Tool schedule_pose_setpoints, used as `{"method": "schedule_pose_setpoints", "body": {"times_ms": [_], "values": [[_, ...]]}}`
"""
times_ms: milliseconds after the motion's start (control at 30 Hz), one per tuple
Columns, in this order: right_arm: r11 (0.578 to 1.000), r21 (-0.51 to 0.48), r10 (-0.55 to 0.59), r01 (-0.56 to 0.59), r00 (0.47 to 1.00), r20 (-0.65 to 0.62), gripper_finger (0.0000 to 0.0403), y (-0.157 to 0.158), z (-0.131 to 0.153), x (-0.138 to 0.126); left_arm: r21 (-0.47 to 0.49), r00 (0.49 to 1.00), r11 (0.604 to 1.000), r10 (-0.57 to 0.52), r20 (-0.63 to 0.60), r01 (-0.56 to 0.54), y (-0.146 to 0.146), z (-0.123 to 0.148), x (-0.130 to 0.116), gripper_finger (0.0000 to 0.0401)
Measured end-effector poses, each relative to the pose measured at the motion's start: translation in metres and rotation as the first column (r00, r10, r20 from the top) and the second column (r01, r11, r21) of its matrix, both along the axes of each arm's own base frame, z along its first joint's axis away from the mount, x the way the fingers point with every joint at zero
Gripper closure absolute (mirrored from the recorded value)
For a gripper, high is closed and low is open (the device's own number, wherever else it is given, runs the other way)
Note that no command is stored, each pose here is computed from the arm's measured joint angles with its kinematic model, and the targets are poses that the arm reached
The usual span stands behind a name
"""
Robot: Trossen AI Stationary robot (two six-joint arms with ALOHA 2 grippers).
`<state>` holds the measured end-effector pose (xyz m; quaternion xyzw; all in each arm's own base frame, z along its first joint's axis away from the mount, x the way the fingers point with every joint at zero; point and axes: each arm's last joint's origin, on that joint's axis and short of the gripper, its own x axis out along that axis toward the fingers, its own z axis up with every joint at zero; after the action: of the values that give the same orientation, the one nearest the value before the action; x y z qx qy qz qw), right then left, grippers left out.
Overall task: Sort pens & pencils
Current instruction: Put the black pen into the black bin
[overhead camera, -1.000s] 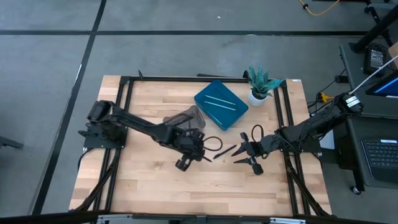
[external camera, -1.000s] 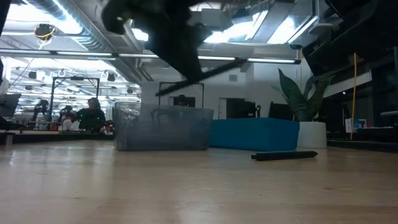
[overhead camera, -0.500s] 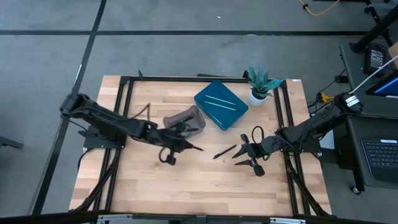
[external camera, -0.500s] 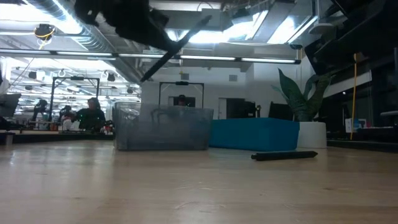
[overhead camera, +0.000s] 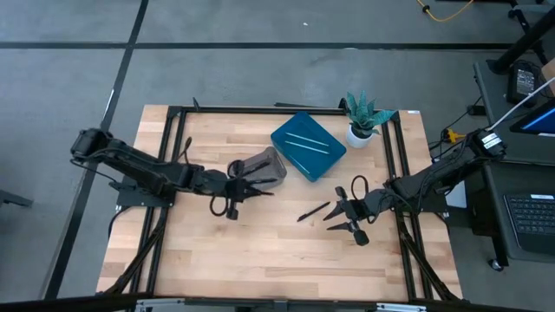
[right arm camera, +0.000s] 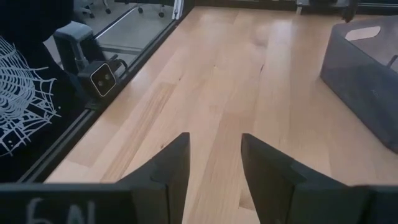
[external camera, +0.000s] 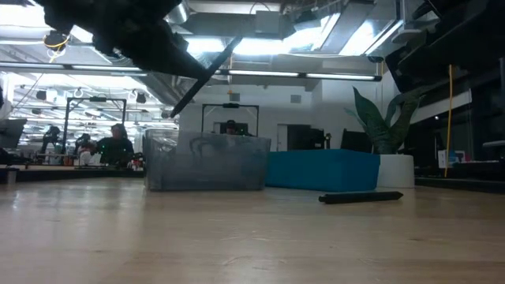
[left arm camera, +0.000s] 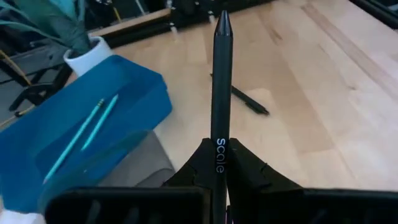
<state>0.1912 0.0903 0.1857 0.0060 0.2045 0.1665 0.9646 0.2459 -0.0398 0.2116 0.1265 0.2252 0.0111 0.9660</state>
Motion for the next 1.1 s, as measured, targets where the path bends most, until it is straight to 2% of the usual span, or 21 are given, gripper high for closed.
{"method": "schedule_pose_setpoints", "body": {"times_ms": [133, 300, 533, 733, 867, 1100], "values": [[1.000, 0.000, 0.000, 0.000, 1.000, 0.000, 0.0258, 0.000, 0.000, 0.000, -0.016, 0.998, 0.998, 0.062, 0.003, -0.062, 0.010, 0.000, 0.001, 0.0389], [1.000, -0.001, 0.000, 0.000, 1.000, 0.000, 0.0258, 0.000, 0.000, 0.000, -0.011, 0.978, 0.978, 0.210, 0.017, -0.210, 0.025, 0.000, 0.002, 0.0389], [1.000, -0.019, 0.008, -0.008, 1.000, 0.007, 0.0258, 0.000, 0.000, 0.000, -0.053, 0.955, 0.954, 0.297, 0.015, -0.296, 0.042, 0.000, 0.002, 0.0389], [1.000, -0.020, 0.008, -0.008, 1.000, 0.007, 0.0258, 0.000, 0.000, 0.000, -0.121, 0.959, 0.951, 0.281, -0.038, -0.283, 0.052, -0.004, 0.001, 0.0389], [1.000, -0.020, 0.008, -0.008, 1.000, 0.007, 0.0258, 0.000, 0.000, 0.000, -0.142, 0.945, 0.937, 0.304, -0.124, -0.320, 0.060, -0.006, -0.002, 0.0389], [1.000, -0.021, 0.009, -0.009, 1.000, 0.008, 0.0258, 0.000, 0.000, 0.000, -0.177, 0.926, 0.922, 0.301, -0.226, -0.343, 0.070, 0.007, 0.001, 0.0389]]}}
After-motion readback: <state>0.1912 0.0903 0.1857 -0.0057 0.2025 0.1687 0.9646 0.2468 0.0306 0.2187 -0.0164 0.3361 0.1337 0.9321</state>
